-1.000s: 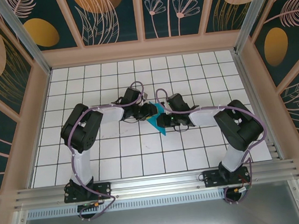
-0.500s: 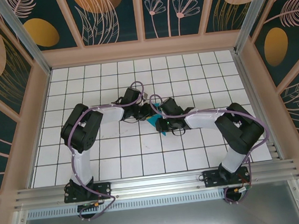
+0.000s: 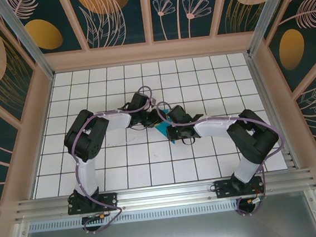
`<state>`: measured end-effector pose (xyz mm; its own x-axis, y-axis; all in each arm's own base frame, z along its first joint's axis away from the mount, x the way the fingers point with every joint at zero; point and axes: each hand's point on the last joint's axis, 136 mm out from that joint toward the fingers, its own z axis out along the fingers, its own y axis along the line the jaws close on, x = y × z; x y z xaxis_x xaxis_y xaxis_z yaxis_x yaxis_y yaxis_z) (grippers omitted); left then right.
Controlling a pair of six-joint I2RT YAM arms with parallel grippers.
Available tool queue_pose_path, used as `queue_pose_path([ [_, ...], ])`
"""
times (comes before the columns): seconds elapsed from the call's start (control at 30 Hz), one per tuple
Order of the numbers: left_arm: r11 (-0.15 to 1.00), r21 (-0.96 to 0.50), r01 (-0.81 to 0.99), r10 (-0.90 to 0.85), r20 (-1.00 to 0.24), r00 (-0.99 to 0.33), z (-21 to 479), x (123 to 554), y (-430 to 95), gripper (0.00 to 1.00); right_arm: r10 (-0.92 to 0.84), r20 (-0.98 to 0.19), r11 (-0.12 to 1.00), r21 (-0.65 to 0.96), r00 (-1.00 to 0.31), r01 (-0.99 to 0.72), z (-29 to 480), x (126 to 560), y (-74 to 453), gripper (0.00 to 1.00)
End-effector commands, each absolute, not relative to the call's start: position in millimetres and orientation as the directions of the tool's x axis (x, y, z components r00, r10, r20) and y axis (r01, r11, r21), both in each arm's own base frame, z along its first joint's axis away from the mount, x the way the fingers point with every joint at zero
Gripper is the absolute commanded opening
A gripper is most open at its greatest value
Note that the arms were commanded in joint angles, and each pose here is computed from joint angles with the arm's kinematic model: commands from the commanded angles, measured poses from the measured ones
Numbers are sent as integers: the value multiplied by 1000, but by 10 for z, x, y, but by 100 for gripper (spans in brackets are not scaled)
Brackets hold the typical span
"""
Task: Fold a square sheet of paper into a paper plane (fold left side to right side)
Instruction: Fourth fold the wing at the center of the table.
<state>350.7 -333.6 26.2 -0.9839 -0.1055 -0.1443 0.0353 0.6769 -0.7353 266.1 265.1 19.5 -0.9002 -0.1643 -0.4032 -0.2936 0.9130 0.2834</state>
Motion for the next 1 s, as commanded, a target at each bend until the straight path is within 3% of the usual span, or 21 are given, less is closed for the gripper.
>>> queue_pose_path([
  [0.0,747,-665,-4,-98,-104,-990,-57,3376,-3182,39,-162,-408,917,275,-898,-291,257,2658,2655,17],
  [0.23,748,-664,-2,-97,-107,-990,-48,3378,-3187,39,-167,-418,891,325,-893,-319,319,2649,2732,5],
  [0.4,749,-662,-5,-98,-103,-990,-61,3377,-3179,39,-149,-425,873,367,-893,-320,362,2671,2734,4],
  [0.77,749,-662,-4,-95,-102,-990,-71,3381,-3190,39,-72,-470,762,544,-880,-352,806,2717,2697,37],
  [0.97,750,-662,-4,-96,-103,-990,-68,3381,-3189,39,19,-468,706,632,-883,-320,955,2931,2521,40],
])
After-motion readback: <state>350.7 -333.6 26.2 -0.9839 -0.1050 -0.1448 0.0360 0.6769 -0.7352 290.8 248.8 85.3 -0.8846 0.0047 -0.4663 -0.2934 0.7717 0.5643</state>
